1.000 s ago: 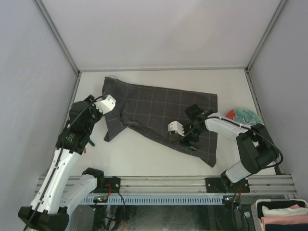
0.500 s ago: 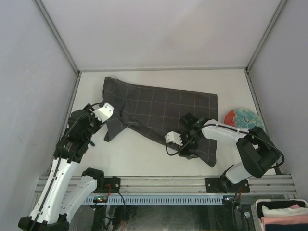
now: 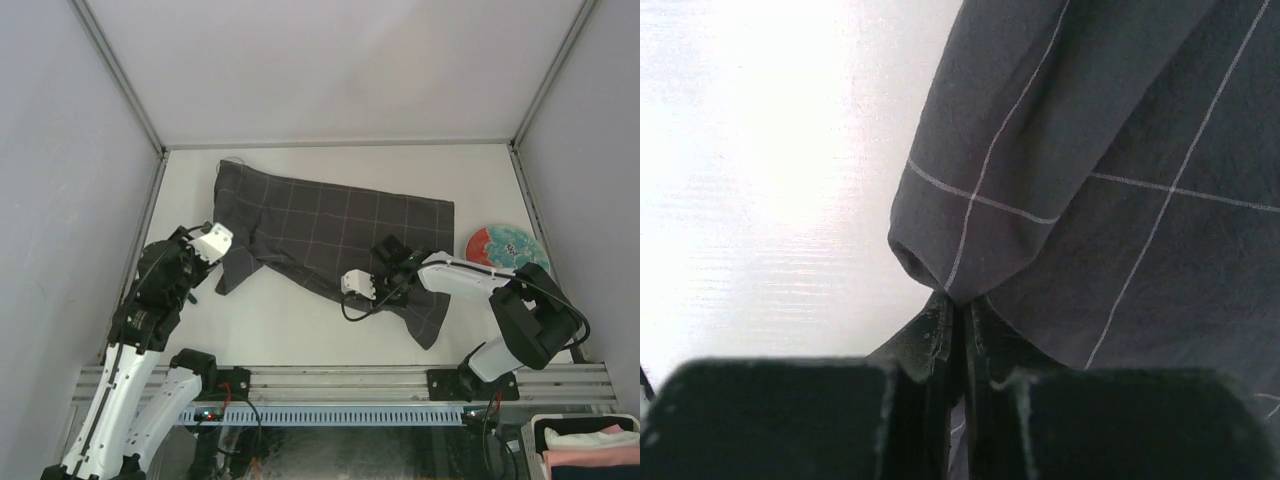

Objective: Set the dinner table for one person
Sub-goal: Flatten out the napkin at the center of the board.

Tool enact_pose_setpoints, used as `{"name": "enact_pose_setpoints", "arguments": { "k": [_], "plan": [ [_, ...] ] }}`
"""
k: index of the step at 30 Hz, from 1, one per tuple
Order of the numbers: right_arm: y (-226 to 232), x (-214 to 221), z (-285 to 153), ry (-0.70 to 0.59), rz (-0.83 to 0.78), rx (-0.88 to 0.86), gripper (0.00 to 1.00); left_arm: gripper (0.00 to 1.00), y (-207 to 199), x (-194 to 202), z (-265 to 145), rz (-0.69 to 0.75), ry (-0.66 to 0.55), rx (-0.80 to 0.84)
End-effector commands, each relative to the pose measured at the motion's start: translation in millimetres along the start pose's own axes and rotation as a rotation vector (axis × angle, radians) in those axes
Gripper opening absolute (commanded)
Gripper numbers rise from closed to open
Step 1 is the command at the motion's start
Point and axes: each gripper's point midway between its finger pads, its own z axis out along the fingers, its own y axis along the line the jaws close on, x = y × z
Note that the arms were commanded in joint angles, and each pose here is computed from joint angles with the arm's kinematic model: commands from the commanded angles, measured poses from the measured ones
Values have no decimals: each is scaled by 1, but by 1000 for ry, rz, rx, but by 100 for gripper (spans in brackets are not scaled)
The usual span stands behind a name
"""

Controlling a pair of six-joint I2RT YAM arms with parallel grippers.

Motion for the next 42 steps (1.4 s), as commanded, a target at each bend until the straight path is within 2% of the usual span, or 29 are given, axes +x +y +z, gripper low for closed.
{"name": "enact_pose_setpoints", "arguments": {
  "k": [1, 9, 14, 15, 17, 19, 20, 22, 27, 30, 34, 38, 42],
  "plan": [
    [19, 14, -4, 54, 19, -61, 0, 63, -15, 8, 1, 9, -4, 41],
    [65, -5, -80, -14, -22, -157, 0, 63, -31, 16, 10, 53, 12, 100],
    [83, 3, -104, -17, -44, -141, 0, 63, -33, 15, 14, 48, 18, 113],
    [86, 5, -106, -13, -42, -139, 3, 63, -33, 14, 14, 45, 16, 115],
    [83, 9, -105, -15, -43, -99, 35, 63, -32, 10, 14, 37, 6, 121],
    [76, 10, -104, -15, -53, -52, 54, 63, -32, 6, 13, 23, -3, 128],
    [72, 9, -103, -19, -54, -34, 60, 63, -33, 3, 13, 16, -9, 141],
    [62, 4, -100, -38, -55, -3, 66, 64, -38, 1, 13, 13, -19, 174],
    [13, -21, -95, -113, -34, 163, 67, 64, -87, 13, 15, 78, -43, 380],
    [-12, -33, -102, -170, 17, 234, 67, 63, -114, 36, 19, 59, 29, 465],
    [-29, -46, -120, -260, 57, 290, 67, 61, -144, 67, 27, -67, 155, 502],
    [-35, -47, -131, -299, 75, 320, 67, 61, -132, 67, 41, -156, 150, 378],
    [-33, -44, -140, -309, 87, 336, 68, 62, -127, 54, 39, -280, 114, 394]
  ]
}}
